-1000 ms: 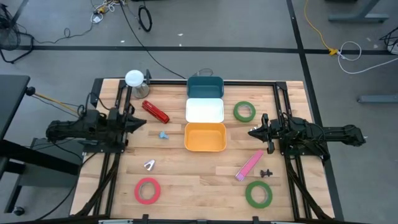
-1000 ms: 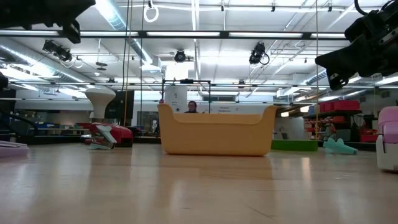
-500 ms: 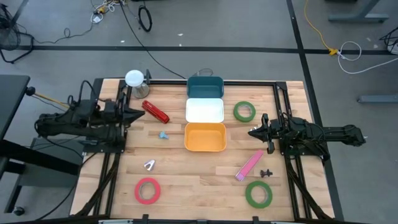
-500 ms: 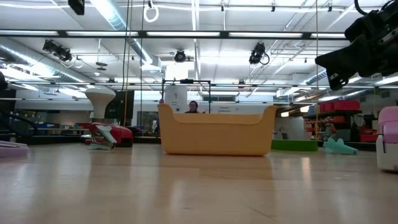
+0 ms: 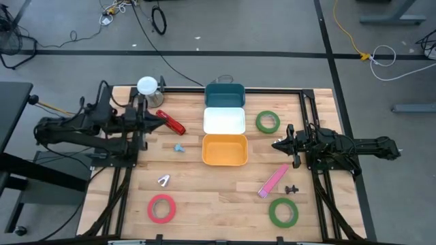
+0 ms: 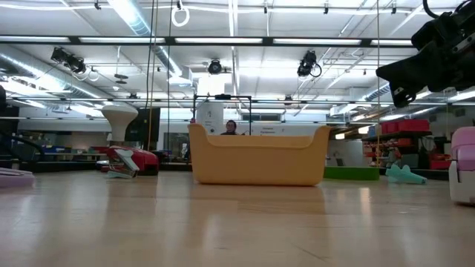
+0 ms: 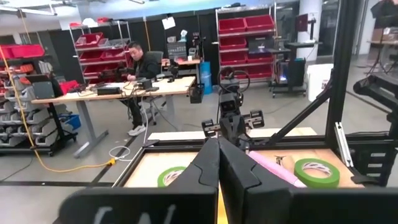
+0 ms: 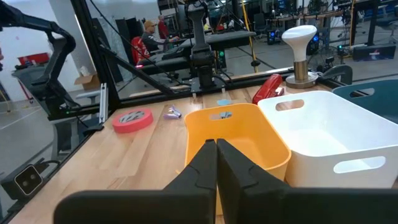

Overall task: Pick and place Stapler, Stapler remover, tape
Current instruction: Put the red stapler into the yellow bin

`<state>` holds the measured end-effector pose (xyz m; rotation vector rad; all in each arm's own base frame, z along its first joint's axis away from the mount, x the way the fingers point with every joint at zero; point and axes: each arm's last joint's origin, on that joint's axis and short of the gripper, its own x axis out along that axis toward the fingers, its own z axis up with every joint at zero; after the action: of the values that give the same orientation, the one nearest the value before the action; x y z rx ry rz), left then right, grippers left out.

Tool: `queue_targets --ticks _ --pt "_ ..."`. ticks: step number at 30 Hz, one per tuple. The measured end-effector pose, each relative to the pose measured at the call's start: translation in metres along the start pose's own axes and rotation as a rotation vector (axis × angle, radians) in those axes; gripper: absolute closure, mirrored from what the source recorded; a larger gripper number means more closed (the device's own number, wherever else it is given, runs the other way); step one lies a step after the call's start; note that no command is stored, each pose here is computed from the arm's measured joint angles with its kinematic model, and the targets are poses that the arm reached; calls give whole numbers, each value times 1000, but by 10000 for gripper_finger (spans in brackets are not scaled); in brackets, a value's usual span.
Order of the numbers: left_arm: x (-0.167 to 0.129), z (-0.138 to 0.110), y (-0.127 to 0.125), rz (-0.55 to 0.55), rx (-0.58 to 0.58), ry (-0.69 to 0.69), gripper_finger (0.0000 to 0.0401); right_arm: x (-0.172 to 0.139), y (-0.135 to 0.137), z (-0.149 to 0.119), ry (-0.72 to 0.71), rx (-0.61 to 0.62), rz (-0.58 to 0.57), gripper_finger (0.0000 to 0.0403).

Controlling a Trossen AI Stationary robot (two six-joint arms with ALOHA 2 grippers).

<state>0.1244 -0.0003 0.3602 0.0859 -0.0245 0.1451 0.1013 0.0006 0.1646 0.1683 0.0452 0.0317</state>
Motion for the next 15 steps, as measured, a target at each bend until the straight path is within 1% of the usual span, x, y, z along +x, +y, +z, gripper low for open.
queue_targets --ticks 5,10,15 --pt "8 6 -1 0 -48 6 398 0 0 0 0 0 0 396" --pt "14 9 -2 1 -59 -15 398 0 0 0 0 0 0 396" --pt "23 5 -4 -1 -61 19 398 0 0 0 -1 0 0 396"
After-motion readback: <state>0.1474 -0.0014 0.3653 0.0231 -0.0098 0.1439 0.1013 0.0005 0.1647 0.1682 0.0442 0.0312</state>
